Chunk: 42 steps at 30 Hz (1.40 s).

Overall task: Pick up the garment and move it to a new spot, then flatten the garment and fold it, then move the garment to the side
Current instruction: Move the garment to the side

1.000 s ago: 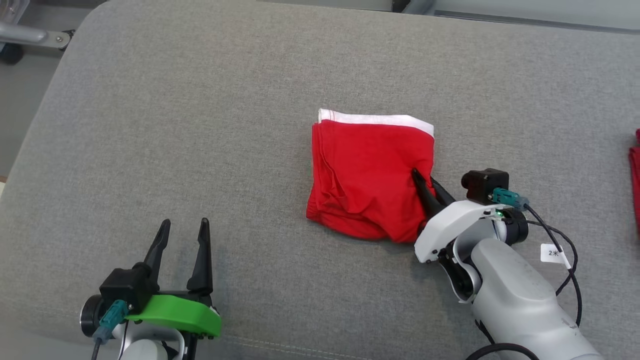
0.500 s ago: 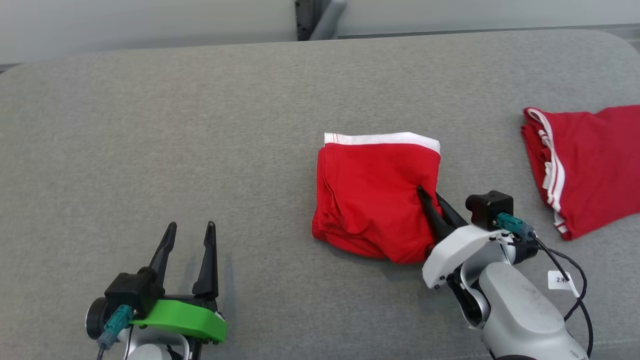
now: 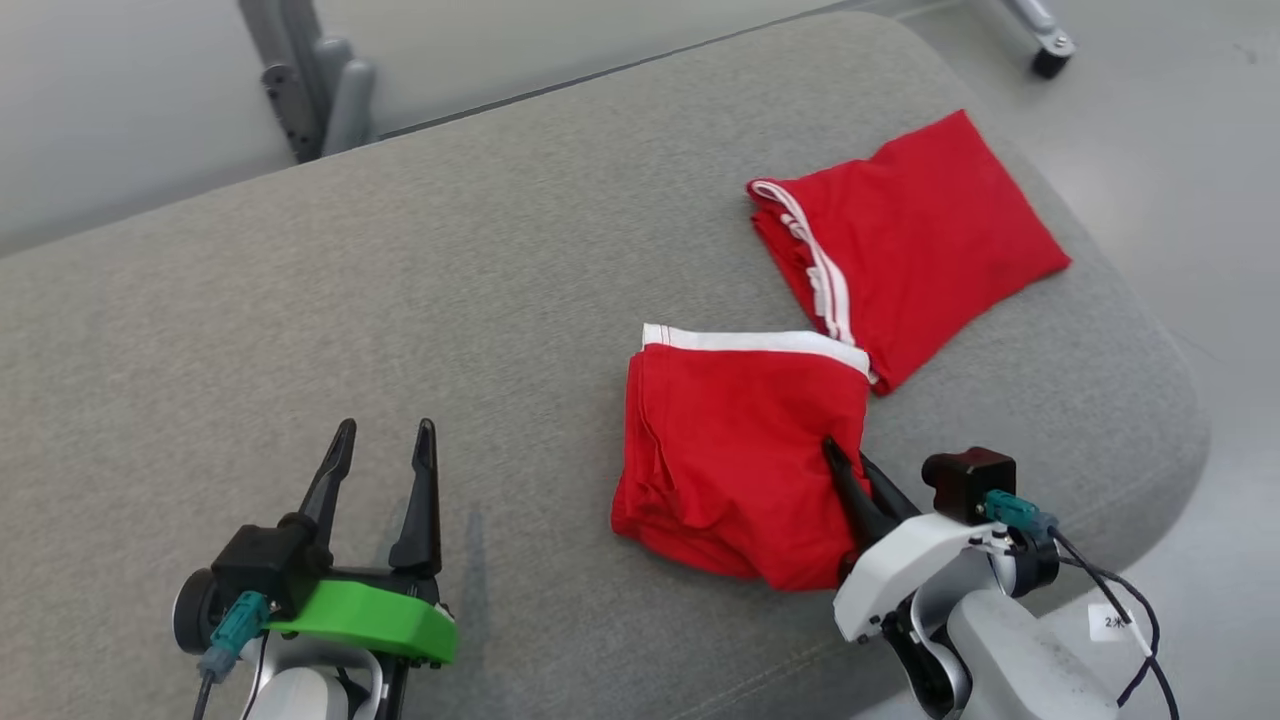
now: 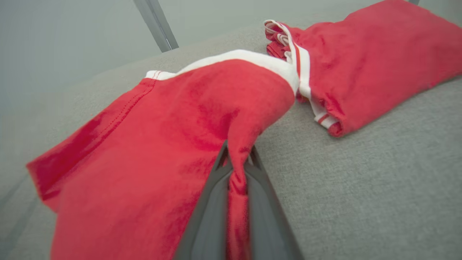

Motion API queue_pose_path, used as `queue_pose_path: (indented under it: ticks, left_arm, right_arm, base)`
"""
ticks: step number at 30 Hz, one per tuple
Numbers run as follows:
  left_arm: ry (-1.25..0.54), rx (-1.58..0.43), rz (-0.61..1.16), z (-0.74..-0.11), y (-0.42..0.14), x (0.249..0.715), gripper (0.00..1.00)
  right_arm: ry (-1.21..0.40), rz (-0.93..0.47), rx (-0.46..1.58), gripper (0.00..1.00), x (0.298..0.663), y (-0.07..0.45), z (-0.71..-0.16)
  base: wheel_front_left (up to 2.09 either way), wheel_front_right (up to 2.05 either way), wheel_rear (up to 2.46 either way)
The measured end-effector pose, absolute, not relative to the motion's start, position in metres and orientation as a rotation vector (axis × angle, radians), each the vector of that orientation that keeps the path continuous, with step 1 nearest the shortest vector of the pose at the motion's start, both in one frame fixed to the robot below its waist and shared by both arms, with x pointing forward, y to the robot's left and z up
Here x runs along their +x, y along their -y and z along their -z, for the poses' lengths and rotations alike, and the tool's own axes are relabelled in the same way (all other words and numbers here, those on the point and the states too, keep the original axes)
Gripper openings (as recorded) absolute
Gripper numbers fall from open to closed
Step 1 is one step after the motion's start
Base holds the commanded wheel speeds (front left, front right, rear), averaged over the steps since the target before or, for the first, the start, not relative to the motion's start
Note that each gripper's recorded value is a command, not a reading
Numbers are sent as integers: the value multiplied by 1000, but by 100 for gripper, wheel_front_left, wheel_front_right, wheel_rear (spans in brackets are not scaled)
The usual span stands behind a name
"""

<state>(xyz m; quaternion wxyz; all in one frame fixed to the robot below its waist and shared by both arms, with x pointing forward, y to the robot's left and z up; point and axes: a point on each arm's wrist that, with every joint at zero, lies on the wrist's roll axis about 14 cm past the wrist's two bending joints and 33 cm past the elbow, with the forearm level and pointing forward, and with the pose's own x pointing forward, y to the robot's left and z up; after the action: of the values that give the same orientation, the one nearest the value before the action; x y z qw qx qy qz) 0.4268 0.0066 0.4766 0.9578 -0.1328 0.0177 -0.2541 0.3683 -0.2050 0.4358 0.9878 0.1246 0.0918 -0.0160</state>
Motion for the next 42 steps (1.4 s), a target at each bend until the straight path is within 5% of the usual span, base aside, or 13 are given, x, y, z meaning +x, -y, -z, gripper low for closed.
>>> queue_pose_path:
  ticks: [12, 27, 42]
  left_arm:
    - [-52, -298, 752, -478, 79, 419, 100]
    - [-59, -294, 645, -465, 42, 440, 100]
    - [-75, -244, 499, -440, -18, 462, 100]
  right_arm:
    - [-198, 165, 235, 0, 329, 243, -431]
    - [-135, -90, -101, 0, 437, 248, -486]
    - [-334, 55, -313, 0, 502, 349, -460]
  base:
    - [0, 0, 0]
    - [0, 0, 0]
    - [0, 0, 0]
